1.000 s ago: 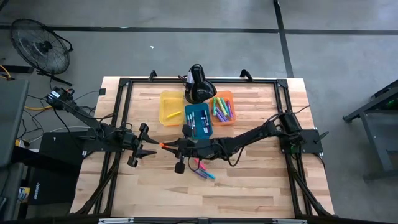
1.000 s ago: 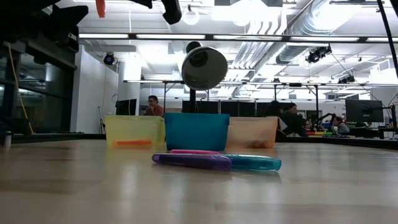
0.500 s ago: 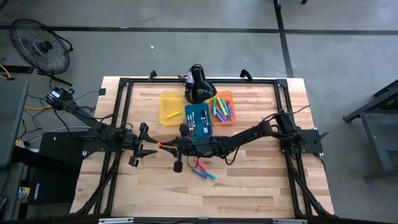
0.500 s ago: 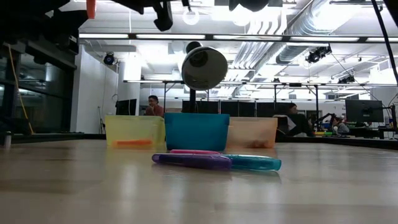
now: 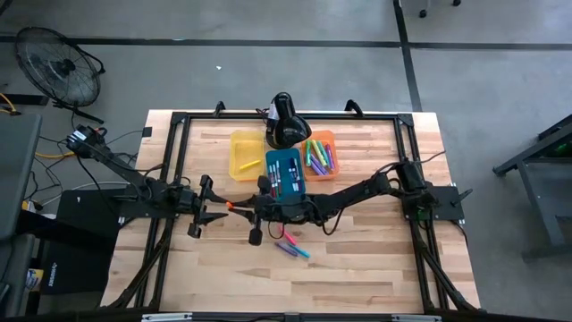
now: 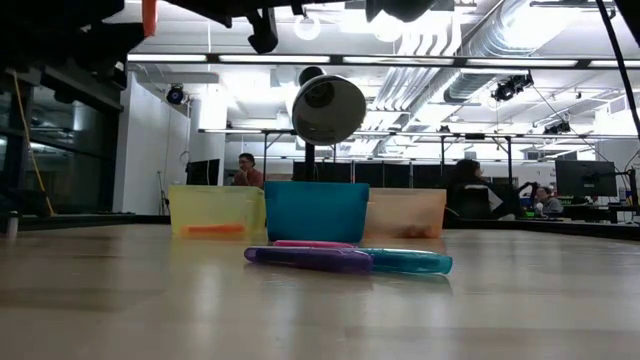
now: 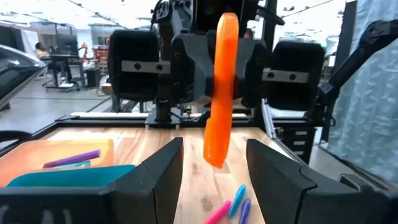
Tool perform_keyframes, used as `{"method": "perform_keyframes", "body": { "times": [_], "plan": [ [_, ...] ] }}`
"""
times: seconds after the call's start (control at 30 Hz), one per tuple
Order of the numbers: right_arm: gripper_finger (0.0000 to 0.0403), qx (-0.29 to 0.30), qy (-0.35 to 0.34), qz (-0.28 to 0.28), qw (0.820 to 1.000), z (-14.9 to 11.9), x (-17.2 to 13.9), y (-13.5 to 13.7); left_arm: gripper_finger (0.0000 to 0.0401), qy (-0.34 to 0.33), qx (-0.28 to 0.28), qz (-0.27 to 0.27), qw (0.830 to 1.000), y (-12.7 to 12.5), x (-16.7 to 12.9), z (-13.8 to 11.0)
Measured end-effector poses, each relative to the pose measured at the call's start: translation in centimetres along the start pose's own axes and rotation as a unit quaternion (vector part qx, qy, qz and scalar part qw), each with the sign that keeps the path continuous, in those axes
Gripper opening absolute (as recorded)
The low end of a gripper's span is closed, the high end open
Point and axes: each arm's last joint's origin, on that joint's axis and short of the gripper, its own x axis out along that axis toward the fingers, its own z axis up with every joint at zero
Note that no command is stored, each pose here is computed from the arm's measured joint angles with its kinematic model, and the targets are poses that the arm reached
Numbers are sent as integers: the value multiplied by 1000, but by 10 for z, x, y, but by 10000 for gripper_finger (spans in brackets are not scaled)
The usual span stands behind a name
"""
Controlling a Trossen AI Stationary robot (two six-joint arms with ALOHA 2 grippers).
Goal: Pick & Place Markers
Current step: Put the orange mini marker into the yellow bin
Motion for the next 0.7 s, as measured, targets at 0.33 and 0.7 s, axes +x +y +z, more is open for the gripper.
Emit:
{"method": "perform_keyframes", "body": {
  "times": [0.33,0.7],
  "plan": [
    [24,-1,1,1,1000,0,0,0,172,25,23,8,999,-9,19,7],
    [24,-3,2,1,1000,0,0,0,150,57,44,33,997,-15,33,2]
  ]
}}
